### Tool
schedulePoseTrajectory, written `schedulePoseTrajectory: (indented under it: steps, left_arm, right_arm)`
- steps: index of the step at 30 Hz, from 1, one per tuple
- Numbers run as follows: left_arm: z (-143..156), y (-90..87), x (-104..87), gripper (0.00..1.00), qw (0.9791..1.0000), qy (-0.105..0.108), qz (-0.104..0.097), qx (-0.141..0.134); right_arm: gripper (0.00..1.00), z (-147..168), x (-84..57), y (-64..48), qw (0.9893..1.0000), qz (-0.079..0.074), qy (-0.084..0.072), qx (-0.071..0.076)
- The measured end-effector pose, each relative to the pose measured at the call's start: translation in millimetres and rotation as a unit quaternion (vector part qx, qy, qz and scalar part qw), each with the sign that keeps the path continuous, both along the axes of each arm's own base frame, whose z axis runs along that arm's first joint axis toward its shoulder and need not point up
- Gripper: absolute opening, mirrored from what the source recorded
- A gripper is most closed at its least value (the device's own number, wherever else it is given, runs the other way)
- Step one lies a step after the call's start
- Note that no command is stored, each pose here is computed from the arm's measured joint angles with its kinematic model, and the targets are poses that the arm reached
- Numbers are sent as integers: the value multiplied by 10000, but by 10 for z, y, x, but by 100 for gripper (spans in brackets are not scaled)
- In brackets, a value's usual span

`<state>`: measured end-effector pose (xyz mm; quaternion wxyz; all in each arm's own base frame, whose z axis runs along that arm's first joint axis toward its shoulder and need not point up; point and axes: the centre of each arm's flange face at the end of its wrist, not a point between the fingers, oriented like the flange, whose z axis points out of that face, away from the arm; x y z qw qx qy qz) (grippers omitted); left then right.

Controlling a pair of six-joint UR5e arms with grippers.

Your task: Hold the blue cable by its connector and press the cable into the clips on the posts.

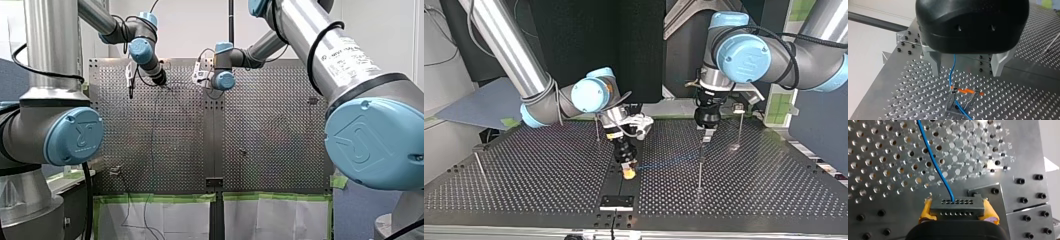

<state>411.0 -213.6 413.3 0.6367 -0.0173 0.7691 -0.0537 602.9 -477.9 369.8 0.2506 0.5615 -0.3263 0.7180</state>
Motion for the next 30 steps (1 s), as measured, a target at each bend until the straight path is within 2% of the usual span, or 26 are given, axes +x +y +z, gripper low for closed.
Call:
schedulePoseTrajectory:
  steps: [4, 8, 16, 24, 30]
  left_arm:
    - [2, -6, -17, 100, 9998, -20, 77, 202]
    - [3, -76, -63, 100, 9999, -23, 78, 149]
    - [-65, -344, -188, 100, 9999, 6, 62, -127]
    - [-277, -662, -171, 100, 9998, 132, -111, -50]
    - [-173, -759, -88, 100, 10000, -50, -17, 54]
  right_arm:
    - [0, -9, -61, -65, 10000, -55, 11, 21]
    - [0, -20, -134, -142, 9999, -121, 18, 39]
    - [0, -168, -294, -269, 9996, -209, 95, 152]
    - [0, -280, -408, -353, 9993, -231, 229, 175]
    - [0, -290, -447, -391, 9992, -247, 250, 165]
